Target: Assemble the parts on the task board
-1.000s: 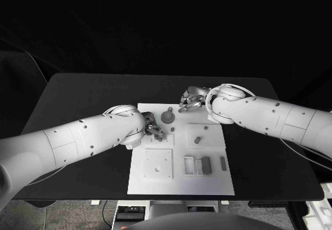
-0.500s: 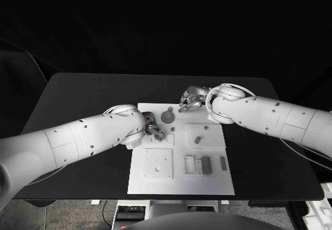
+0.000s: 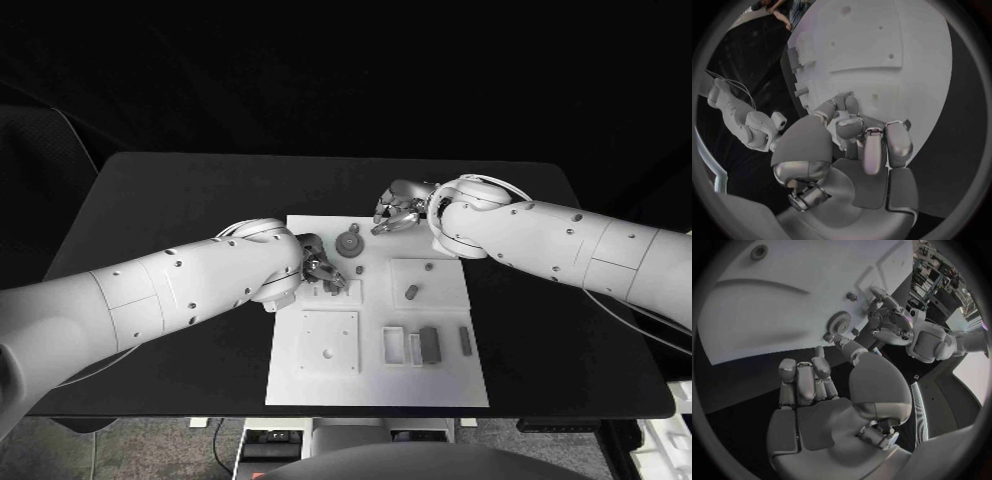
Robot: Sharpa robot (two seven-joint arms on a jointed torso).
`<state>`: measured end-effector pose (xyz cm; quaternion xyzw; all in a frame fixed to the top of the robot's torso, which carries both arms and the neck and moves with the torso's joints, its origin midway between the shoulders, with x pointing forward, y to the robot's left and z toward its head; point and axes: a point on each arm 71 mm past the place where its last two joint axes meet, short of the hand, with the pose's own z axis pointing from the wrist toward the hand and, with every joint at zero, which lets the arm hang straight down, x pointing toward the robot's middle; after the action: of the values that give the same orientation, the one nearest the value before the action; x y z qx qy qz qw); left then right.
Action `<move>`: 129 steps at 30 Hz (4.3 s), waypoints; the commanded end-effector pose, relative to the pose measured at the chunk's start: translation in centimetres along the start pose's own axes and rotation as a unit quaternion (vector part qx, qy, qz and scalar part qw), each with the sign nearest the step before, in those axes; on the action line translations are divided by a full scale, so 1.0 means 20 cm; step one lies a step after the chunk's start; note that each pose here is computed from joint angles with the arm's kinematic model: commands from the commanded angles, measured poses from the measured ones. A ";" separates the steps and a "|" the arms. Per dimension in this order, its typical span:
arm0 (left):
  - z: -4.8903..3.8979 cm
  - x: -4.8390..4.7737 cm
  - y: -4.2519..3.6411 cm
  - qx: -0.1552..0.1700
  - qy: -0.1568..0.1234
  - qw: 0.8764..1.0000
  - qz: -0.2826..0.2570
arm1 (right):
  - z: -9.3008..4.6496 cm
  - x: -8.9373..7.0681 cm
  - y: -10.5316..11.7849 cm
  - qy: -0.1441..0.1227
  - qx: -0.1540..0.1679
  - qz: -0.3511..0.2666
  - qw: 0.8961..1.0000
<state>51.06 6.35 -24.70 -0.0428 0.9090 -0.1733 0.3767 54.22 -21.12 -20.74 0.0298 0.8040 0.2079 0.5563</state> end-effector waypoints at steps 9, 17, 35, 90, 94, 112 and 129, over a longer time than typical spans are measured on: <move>0.001 0.004 -0.004 0.002 0.008 1.000 -0.002 | 0.00 0.01 0.00 0.006 -0.002 -0.005 1.000; 0.000 0.002 0.003 0.001 0.007 1.000 -0.003 | 0.00 0.01 0.00 0.006 -0.002 -0.005 1.000; -0.001 0.001 0.004 0.001 0.006 1.000 -0.003 | 0.00 0.01 0.00 0.006 -0.002 -0.005 1.000; 0.003 0.011 -0.001 -0.004 0.017 1.000 0.021 | 0.00 0.01 0.01 0.007 -0.002 -0.006 1.000; 0.004 0.014 -0.002 -0.005 0.021 1.000 0.021 | 0.00 0.01 0.00 0.007 -0.002 -0.006 1.000; 0.007 0.017 -0.009 -0.005 0.022 1.000 0.020 | 0.00 0.01 0.01 0.008 -0.003 -0.006 1.000; 0.007 0.013 -0.011 -0.003 0.016 1.000 0.017 | 0.00 0.01 0.01 0.008 -0.003 -0.006 1.000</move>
<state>51.13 6.30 -24.77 -0.0289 0.9154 -0.1616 0.3676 54.15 -21.02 -20.74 0.0286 0.8049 0.2084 0.5549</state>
